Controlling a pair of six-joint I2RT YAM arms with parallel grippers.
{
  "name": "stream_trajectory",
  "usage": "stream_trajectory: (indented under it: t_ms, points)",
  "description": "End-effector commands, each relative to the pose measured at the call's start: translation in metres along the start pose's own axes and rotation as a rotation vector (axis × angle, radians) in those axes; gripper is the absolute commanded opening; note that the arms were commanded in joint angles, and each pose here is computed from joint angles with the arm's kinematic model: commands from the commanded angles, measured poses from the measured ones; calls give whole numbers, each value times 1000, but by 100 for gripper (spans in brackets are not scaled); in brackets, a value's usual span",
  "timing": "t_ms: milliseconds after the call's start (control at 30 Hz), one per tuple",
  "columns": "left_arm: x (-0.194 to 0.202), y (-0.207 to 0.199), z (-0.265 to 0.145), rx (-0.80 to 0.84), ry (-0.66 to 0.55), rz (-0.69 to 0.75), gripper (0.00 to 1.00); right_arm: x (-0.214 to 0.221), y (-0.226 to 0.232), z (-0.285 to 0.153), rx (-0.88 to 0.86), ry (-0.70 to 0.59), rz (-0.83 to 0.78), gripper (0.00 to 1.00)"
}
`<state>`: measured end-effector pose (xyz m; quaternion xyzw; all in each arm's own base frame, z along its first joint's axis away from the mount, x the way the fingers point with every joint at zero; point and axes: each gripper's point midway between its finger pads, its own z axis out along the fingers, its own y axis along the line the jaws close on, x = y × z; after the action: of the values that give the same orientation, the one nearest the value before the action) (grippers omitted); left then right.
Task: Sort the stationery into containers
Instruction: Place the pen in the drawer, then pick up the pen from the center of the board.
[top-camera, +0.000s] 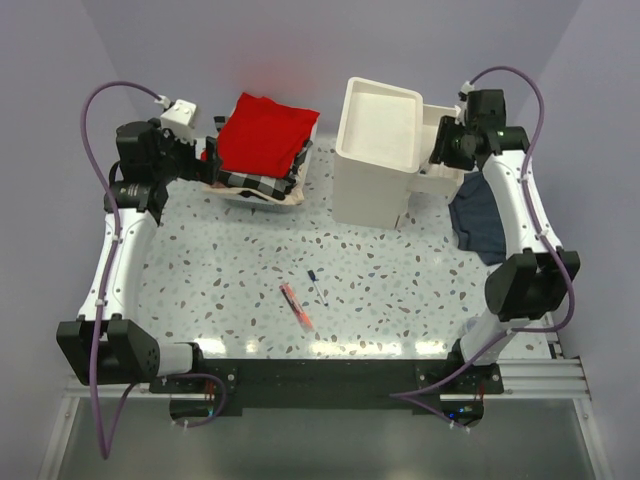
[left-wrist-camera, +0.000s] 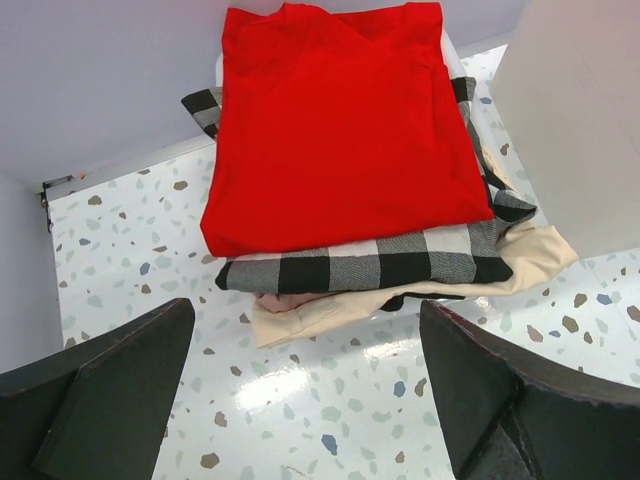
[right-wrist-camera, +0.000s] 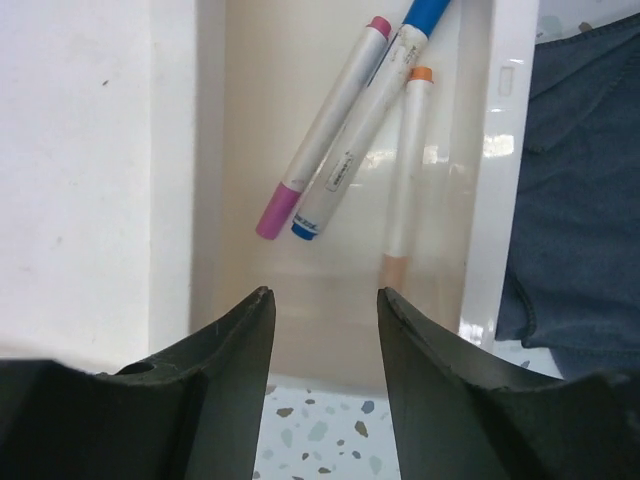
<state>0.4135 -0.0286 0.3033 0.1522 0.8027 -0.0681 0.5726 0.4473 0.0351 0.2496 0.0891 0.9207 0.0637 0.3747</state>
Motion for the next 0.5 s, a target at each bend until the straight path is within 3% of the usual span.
stream_trajectory:
  t_ms: [0, 200, 333, 467]
  points:
    - [-15, 0, -9, -2, -57, 7, 100, -23, 23, -88, -109, -170, -52, 50]
    - [-1, -6, -18, -2, -44, -9, 100, 107, 128, -112, -379, -9, -441, 47]
    - [7, -6, -26, -16, -37, -18, 100, 172, 136, -80, -383, 177, -494, 46]
    - [11, -1, -38, -54, -40, -18, 100, 216, 160, -49, -375, 281, -565, 45]
